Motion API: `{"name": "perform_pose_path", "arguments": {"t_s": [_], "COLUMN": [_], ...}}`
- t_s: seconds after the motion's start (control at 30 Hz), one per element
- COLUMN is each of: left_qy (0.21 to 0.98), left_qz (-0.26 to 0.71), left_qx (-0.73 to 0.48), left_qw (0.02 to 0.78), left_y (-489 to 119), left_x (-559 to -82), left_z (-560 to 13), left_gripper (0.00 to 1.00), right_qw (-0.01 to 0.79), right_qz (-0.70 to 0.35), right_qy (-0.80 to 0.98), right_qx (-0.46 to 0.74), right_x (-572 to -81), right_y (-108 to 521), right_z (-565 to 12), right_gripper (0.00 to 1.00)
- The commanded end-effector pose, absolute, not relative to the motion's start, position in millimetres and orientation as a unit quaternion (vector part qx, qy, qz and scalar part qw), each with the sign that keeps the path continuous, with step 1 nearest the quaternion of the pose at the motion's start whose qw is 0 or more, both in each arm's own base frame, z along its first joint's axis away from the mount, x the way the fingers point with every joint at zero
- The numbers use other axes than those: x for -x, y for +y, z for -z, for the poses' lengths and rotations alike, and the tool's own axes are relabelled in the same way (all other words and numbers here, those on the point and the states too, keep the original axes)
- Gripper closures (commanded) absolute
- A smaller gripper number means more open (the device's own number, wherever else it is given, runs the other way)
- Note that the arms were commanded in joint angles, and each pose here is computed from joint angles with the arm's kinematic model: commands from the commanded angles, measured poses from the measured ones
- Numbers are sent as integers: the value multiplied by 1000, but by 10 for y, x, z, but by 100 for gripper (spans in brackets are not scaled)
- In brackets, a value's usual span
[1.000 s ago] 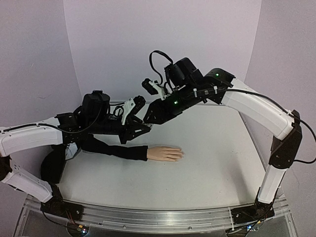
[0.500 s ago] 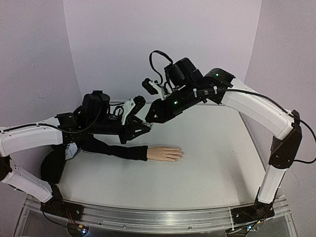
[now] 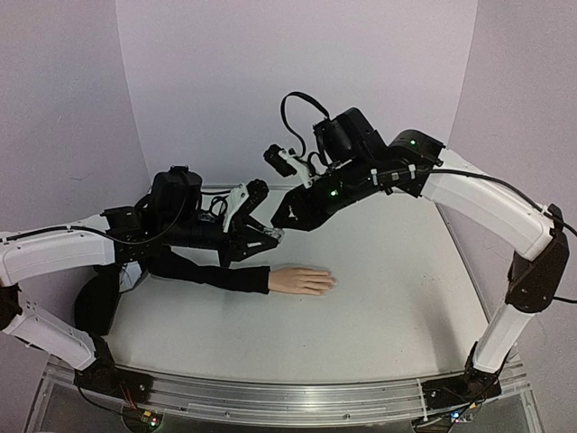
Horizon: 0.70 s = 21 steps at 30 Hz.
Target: Paint the nails
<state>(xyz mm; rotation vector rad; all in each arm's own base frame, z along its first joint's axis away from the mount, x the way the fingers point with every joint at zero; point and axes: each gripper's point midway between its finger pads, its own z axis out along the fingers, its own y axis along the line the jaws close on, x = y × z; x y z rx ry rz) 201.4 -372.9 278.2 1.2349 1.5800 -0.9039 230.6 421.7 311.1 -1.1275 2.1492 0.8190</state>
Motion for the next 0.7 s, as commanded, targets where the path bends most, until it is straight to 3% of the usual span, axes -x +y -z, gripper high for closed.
{"name": "perform_pose_path", "arguments": {"t_s": [0.0,0.67], "left_qy": [607,626], "left_qz": [394,373], "left_qx": [-520,-517], "left_qw": [453,449], "left_y": [-3748,-3757], "left_x": [-1869,-1965], "left_z": [-2981,-2839], "left_gripper": [100,100], "right_qw": [303,319], "right_qz": [-317,-320], "right_qy": [777,778], "right_qx": [451,437], "right_x": [-2210,-2197], "right_y": [4160,4078], "right_z": [-3262,-3348], "right_gripper": [100,100]}}
